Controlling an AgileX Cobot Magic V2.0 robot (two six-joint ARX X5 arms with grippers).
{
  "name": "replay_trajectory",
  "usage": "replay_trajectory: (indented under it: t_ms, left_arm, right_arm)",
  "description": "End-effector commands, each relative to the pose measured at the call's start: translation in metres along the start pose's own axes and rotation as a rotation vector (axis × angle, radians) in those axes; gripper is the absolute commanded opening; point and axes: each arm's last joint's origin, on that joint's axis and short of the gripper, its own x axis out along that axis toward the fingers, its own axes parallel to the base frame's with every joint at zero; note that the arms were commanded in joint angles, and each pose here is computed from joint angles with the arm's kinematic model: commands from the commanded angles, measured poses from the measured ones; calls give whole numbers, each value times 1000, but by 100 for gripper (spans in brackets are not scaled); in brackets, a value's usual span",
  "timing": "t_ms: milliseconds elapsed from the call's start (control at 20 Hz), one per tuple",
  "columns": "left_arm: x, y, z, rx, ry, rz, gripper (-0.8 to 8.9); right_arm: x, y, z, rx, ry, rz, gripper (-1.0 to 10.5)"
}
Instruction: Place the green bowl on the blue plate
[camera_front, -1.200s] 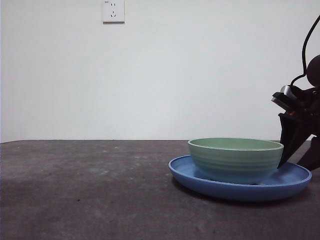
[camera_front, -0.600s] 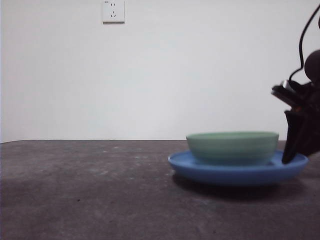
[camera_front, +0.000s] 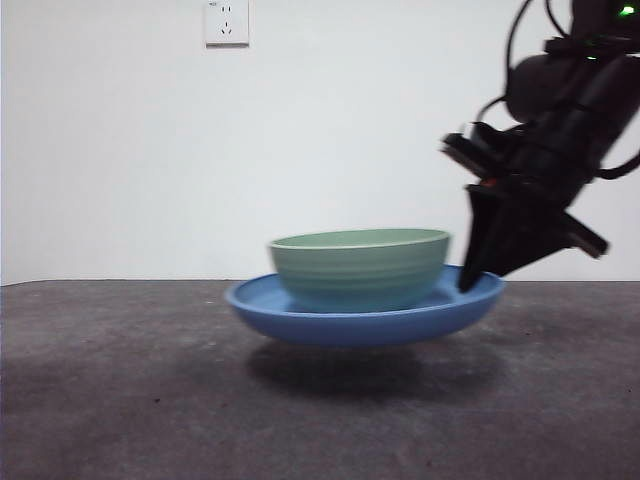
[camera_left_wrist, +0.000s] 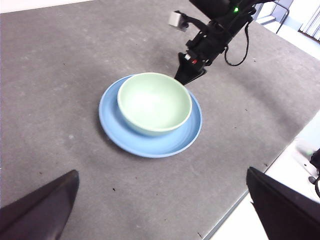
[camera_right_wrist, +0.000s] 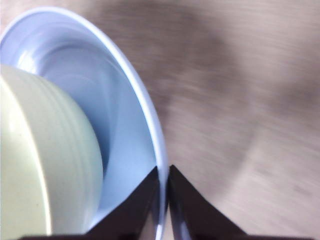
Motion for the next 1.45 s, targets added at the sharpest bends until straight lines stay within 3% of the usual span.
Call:
replay_trajectory:
  t_ms: [50,200,450,700,950,1200,1450]
  left_arm:
    - [-1,-1,3,2,-11,-9,563]
    - [-1,-1,3,2,-11,-9,563]
    - [-1,-1,2,2,-10,-9,563]
    - [-1,-1,2,2,-11,-9,563]
    - [-1,-1,2,2,-11,-9,563]
    - [-1,-1,2,2,-10,-9,563]
    - [-1,-1,2,2,-10,-9,563]
  right_arm:
    - [14,20,5,-3,-11,36,11]
    - [32,32,5,-13,2,52,11]
    - [59,25,3,-5,45,-6,11]
    - [61,24,3,-6,51,3,14]
    - [60,26,4,-40,40,10,202]
    - [20,39,8,-91,-100,-45,300]
    - [-63,67,-9,-170,-274,-22,446]
